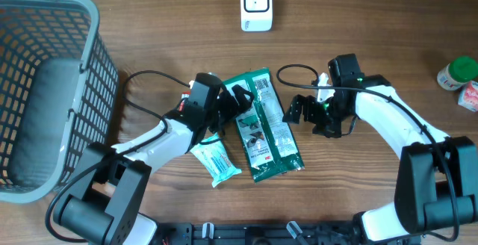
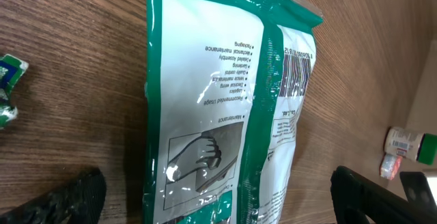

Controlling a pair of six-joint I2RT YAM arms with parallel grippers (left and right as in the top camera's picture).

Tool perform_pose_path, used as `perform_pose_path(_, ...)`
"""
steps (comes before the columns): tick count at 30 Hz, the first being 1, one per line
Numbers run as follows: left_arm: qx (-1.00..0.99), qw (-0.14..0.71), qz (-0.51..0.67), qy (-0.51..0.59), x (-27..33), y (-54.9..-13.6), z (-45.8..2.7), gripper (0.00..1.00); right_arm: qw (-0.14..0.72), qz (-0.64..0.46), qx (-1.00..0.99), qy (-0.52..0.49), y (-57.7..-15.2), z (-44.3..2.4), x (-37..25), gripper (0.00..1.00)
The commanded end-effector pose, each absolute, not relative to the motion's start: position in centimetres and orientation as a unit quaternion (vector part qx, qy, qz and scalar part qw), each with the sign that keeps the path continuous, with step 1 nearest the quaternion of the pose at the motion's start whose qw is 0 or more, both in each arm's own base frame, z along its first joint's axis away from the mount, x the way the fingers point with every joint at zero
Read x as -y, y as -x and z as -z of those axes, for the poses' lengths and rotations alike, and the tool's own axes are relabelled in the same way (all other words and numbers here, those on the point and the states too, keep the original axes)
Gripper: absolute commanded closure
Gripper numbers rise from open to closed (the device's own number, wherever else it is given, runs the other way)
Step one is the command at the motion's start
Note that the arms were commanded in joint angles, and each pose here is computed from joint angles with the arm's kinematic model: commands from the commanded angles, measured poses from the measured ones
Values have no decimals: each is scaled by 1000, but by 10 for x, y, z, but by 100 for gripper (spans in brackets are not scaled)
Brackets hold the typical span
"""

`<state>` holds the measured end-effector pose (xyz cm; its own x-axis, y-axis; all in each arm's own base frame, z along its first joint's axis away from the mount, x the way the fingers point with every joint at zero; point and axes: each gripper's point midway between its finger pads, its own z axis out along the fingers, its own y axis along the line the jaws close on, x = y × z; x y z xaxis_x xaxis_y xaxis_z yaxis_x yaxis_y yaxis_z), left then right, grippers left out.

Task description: Scan the item barcode

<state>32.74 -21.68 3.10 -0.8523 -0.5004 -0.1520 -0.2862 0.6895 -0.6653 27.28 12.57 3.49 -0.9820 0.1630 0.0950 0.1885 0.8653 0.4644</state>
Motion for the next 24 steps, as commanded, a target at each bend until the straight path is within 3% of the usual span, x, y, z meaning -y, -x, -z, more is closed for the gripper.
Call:
perform_pose_path(1, -908, 158, 315, 224, 214, -325, -20, 0, 25, 233, 965, 119, -275, -35, -121, 0)
perform_pose_path(6, -905, 140, 341, 213, 228, -329, 1, 0, 39, 229, 958, 170, -273, -32, -121, 1)
perform_pose_path(7, -904, 131, 343, 219, 230, -328, 6, 1, 35, 226, 958, 171, -273, -26, -121, 25)
perform_pose_path(8, -904, 128, 341, 222, 229, -327, 9, 4, 35, 217, 961, 170, -269, -15, -119, 42)
perform_pose_path(9, -904, 128, 341, 222, 229, -327, 9, 4, 44, 213, 960, 174, -262, -3, -118, 50)
perform_pose_path(11, -905, 127, 341, 223, 229, -327, 9, 6, 63, 214, 958, 183, -247, 18, -117, 46)
perform_pose_path(13, -906, 129, 338, 221, 230, -326, 10, 20, 64, 237, 953, 178, -243, 28, -125, 44)
perform_pose_path(16, -908, 130, 336, 214, 235, -323, 10, 22, 62, 235, 956, 161, -244, 39, -132, 40)
perform_pose_path(17, -909, 134, 332, 213, 236, -322, 10, 23, 65, 229, 959, 156, -242, 43, -134, 54)
perform_pose_path(18, -910, 136, 330, 212, 237, -322, 11, 30, 70, 215, 961, 158, -239, 49, -134, 76)
perform_pose_path(19, -910, 137, 329, 211, 237, -322, 11, 43, 78, 200, 962, 168, -235, 55, -134, 91)
perform_pose_path(20, -910, 137, 328, 211, 237, -322, 11, 54, 86, 193, 963, 169, -231, 60, -134, 96)
perform_pose_path(22, -910, 137, 329, 211, 237, -322, 11, 89, 86, 193, 963, 166, -232, 64, -135, 96)
perform_pose_path(23, -910, 137, 329, 211, 237, -322, 11, 96, 79, 196, 964, 163, -235, 63, -135, 96)
perform_pose_path(24, -910, 137, 329, 211, 237, -322, 11, 96, 70, 200, 965, 151, -238, 63, -136, 96)
